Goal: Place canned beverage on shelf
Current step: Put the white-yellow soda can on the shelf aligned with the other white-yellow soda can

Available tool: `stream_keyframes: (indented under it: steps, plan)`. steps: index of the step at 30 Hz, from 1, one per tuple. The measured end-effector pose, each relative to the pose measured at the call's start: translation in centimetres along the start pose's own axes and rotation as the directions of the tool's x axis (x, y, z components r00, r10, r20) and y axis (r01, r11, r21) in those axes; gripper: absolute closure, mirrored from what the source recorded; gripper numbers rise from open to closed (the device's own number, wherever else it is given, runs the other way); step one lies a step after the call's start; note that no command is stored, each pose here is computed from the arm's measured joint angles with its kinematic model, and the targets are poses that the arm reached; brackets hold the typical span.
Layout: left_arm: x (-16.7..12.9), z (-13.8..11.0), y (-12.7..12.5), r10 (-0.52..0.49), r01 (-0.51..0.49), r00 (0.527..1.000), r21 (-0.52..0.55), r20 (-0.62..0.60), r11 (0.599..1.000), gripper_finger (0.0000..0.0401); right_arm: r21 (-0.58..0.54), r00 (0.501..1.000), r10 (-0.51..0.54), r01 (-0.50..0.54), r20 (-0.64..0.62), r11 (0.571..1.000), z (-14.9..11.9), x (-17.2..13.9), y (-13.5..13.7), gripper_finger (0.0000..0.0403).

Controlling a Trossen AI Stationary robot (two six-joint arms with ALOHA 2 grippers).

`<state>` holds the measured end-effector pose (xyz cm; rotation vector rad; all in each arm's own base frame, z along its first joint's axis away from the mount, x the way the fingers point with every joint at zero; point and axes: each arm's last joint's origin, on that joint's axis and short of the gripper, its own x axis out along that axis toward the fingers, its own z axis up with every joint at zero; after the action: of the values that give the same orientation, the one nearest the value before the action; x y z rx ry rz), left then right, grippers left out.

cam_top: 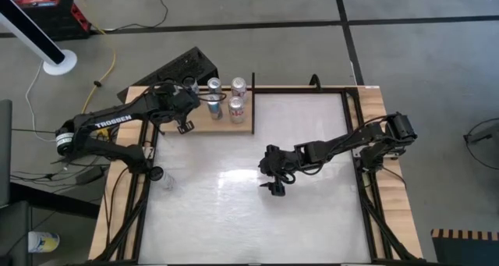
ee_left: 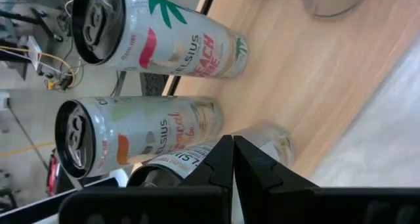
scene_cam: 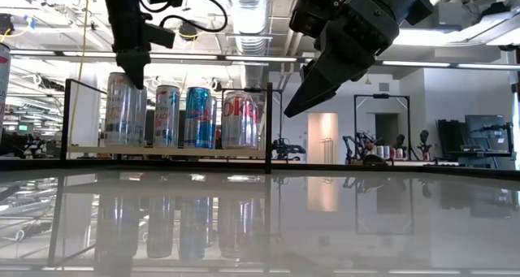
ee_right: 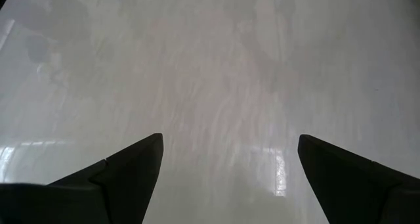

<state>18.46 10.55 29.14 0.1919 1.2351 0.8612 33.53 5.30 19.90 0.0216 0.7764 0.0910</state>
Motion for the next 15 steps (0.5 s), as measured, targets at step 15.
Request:
stream_keyframes:
  steps: [15]
  plan:
    - [0.23, -0.43, 0.29, 0.009, -0.009, 0.999, -0.015, -0.044, 1.000, 0.0401, 0.000, 1.000, 0.000, 0.000, 0.000, 1.000, 0.00, 0.00, 0.00, 0.0023]
